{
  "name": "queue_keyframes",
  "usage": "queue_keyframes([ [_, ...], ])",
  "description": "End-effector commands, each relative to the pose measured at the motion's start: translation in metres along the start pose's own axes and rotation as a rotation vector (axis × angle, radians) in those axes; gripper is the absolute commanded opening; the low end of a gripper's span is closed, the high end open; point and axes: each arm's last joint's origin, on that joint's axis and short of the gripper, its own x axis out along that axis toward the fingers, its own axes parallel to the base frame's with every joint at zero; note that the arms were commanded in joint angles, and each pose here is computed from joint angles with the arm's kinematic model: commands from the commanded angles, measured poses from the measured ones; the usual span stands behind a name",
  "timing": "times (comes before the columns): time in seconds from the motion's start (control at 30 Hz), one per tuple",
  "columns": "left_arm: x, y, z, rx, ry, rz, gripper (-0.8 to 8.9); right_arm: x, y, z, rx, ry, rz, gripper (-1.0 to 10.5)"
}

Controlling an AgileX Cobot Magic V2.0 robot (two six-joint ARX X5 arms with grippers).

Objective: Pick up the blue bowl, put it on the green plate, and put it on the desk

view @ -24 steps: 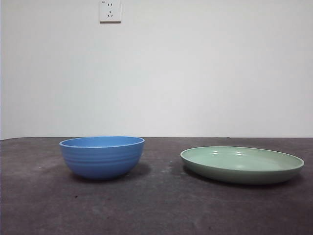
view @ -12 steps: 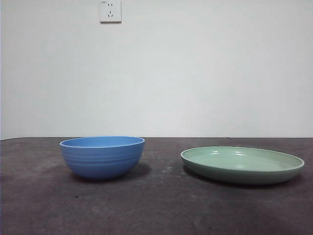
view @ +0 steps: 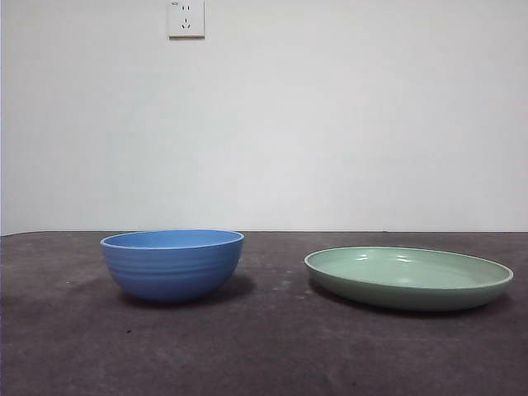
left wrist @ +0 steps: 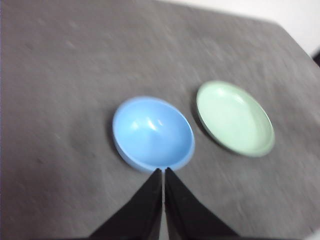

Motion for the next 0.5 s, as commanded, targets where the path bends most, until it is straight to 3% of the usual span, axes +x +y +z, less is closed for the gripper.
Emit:
queue_keyframes([
  [0.03,0.003,-0.002,0.005,0.055,0.06,-0.036,0.1,0.002,0.001,0.005,-0.048,0.067,0.026,0.1],
  [0.23,0.016,-0.004,0.003,0.071,0.172,-0.087,0.1,0.013,0.001,0.002,-0.047,0.207,0.064,0.1],
  [0.5,0.018,-0.006,0.003,0.093,0.173,-0.103,0.11,0.016,0.005,0.0,-0.075,0.238,0.096,0.1],
])
